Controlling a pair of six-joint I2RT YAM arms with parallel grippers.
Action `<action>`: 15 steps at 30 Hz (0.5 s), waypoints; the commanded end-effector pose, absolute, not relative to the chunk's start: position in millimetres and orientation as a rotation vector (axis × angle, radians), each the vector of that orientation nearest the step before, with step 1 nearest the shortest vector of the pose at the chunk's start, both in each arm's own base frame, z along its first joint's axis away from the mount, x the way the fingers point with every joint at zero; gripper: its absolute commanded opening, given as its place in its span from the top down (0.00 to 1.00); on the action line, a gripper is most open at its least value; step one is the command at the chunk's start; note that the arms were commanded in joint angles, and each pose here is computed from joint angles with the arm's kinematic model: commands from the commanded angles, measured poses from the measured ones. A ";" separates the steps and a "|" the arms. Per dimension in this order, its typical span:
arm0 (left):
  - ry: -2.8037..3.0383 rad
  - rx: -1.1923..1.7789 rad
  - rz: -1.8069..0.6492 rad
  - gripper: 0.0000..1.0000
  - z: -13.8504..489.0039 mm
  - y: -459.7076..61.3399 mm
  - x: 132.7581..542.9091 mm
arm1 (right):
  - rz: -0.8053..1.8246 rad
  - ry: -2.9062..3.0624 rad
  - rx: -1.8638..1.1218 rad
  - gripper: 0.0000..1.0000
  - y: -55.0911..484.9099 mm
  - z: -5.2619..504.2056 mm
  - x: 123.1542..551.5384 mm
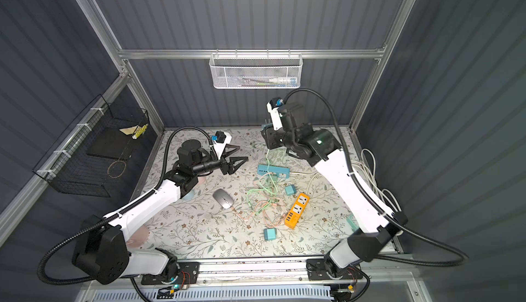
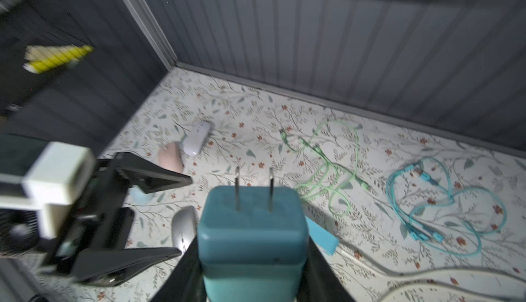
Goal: Unplug the wireless mouse
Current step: Pick up the mouse from the center of the board, then remove the power cord from the mouse.
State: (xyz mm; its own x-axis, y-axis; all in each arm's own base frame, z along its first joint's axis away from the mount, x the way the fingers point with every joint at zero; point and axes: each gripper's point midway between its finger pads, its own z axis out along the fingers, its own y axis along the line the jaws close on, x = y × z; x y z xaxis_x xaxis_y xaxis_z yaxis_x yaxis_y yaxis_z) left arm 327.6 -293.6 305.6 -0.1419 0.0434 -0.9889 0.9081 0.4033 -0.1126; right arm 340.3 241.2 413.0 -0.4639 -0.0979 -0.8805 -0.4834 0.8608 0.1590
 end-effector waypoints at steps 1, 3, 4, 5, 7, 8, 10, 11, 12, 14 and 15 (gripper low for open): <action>1.226 0.970 -1.116 0.25 367.7 -320.8 301.4 | 0.600 1.914 -0.475 0.74 251.0 430.1 324.9; 1.140 0.975 -1.160 0.25 383.8 -330.8 293.2 | 0.626 1.889 -0.457 0.76 247.4 435.4 318.1; 1.099 0.976 -1.174 0.25 391.3 -335.0 288.8 | 0.635 1.893 -0.452 0.76 246.4 435.8 315.7; 1.071 0.978 -1.184 0.25 397.9 -338.6 285.7 | 0.650 1.901 -0.457 0.77 247.1 435.9 312.4; 1.008 1.005 -1.215 0.26 408.3 -345.2 275.2 | 0.684 1.915 -0.472 0.77 249.8 433.2 306.6; 0.976 1.017 -1.229 0.26 413.5 -347.8 269.4 | 0.703 1.917 -0.474 0.77 251.0 432.1 304.3; 0.908 1.047 -1.271 0.27 421.8 -351.7 256.1 | 0.723 1.923 -0.479 0.77 252.3 427.6 301.6; 0.887 1.056 -1.299 0.28 425.1 -354.2 251.5 | 0.731 1.924 -0.476 0.77 252.5 425.8 300.5; 0.885 1.059 -1.325 0.29 428.0 -356.1 250.0 | 0.740 1.924 -0.479 0.77 253.3 424.3 299.4; 0.879 1.067 -1.380 0.33 430.9 -361.1 246.6 | 0.751 1.922 -0.487 0.78 254.2 421.9 297.0; 0.882 1.067 -1.394 0.35 431.5 -363.2 246.4 | 0.755 1.918 -0.489 0.78 254.2 422.3 295.9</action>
State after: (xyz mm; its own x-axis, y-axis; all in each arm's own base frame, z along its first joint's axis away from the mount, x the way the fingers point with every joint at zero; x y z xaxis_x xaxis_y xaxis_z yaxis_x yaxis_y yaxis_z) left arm 266.9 -362.4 406.1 0.0089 -0.2596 -0.9657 0.9999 -0.0029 0.0100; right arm 303.2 249.7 408.4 -0.4676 -0.0458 -0.8828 -0.5877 0.7621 0.2717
